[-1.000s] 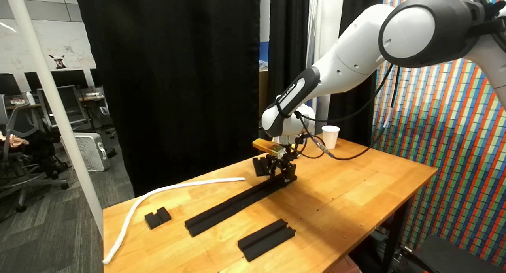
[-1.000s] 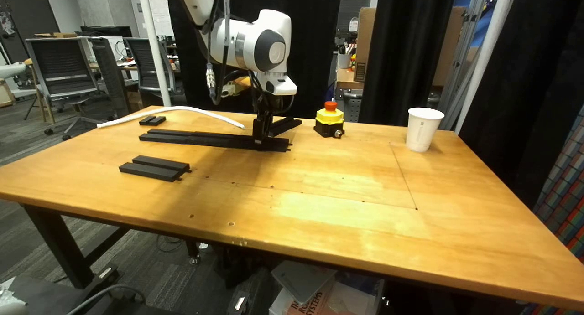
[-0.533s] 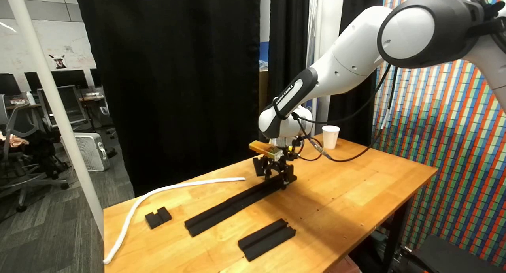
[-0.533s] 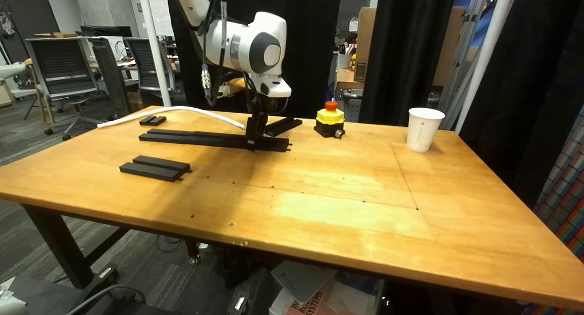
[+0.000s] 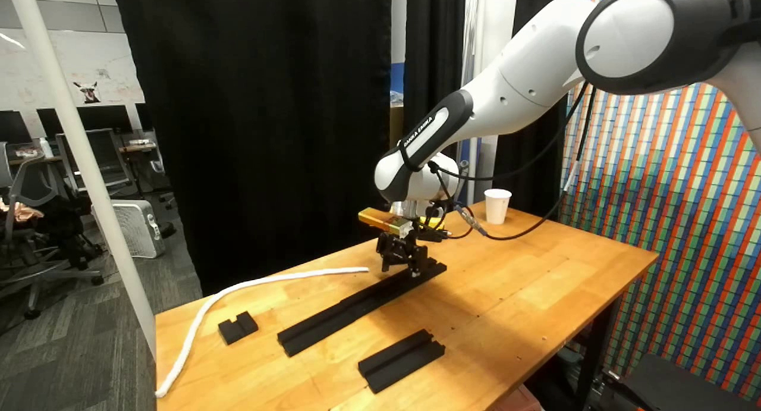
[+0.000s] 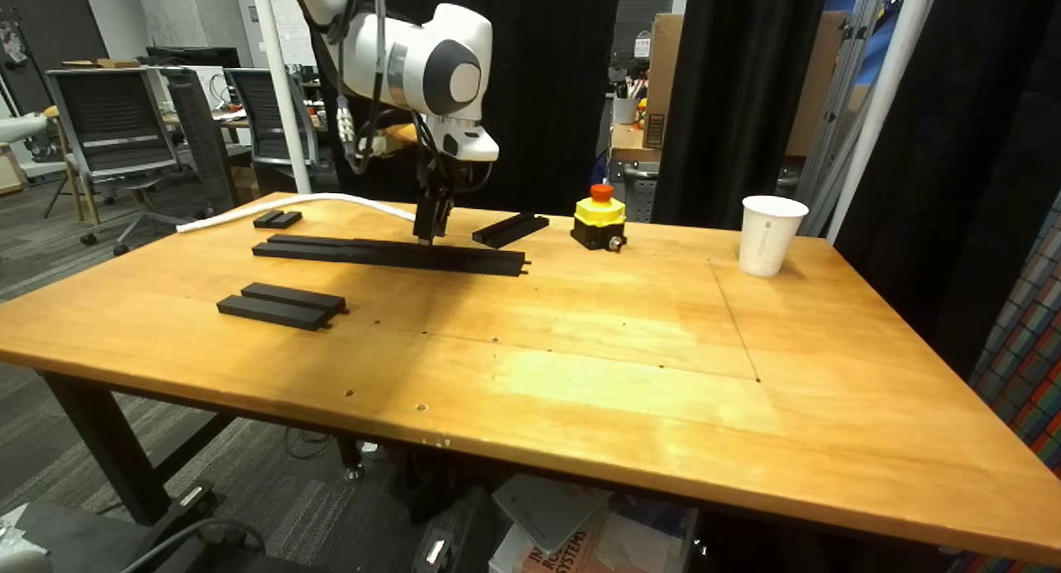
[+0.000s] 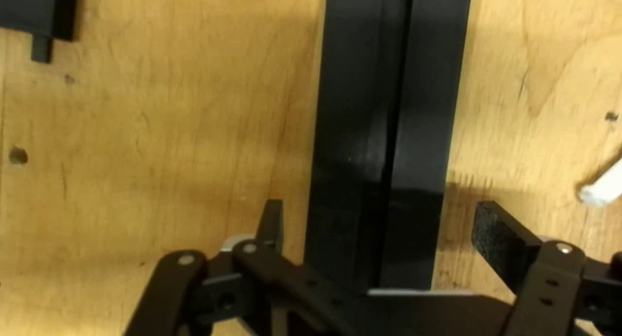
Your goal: Arrange the black objects on the table
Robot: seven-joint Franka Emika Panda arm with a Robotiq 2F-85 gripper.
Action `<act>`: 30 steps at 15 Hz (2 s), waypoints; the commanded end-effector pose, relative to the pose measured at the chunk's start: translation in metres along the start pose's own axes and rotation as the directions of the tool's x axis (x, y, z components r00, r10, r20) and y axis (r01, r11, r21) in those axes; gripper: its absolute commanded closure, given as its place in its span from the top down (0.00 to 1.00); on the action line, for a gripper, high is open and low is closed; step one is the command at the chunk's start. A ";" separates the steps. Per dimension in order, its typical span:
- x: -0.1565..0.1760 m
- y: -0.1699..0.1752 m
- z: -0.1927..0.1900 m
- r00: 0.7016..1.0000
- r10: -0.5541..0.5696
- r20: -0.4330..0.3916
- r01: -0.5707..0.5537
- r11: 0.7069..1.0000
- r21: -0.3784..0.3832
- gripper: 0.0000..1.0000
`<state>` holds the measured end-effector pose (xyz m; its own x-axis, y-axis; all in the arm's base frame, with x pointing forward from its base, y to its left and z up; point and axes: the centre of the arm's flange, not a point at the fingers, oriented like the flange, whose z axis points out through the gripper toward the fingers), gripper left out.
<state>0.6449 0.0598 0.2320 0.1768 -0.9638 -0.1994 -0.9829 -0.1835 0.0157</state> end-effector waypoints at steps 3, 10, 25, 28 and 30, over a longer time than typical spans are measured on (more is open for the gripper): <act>-0.050 -0.007 -0.025 0.990 -0.099 0.102 0.098 0.995 0.014 1.00; -0.087 0.003 -0.035 0.967 -0.232 0.111 0.236 0.971 -0.028 1.00; -0.077 0.223 -0.193 0.597 -0.788 -0.150 0.753 0.615 -0.232 1.00; -0.076 0.271 -0.209 0.551 -0.818 -0.166 0.786 0.575 -0.225 1.00; -0.072 0.301 -0.219 0.536 -0.827 -0.172 0.806 0.561 -0.186 1.00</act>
<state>0.4142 0.0534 0.4411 0.8993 -0.4372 0.0103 -0.4365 -0.8957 0.0845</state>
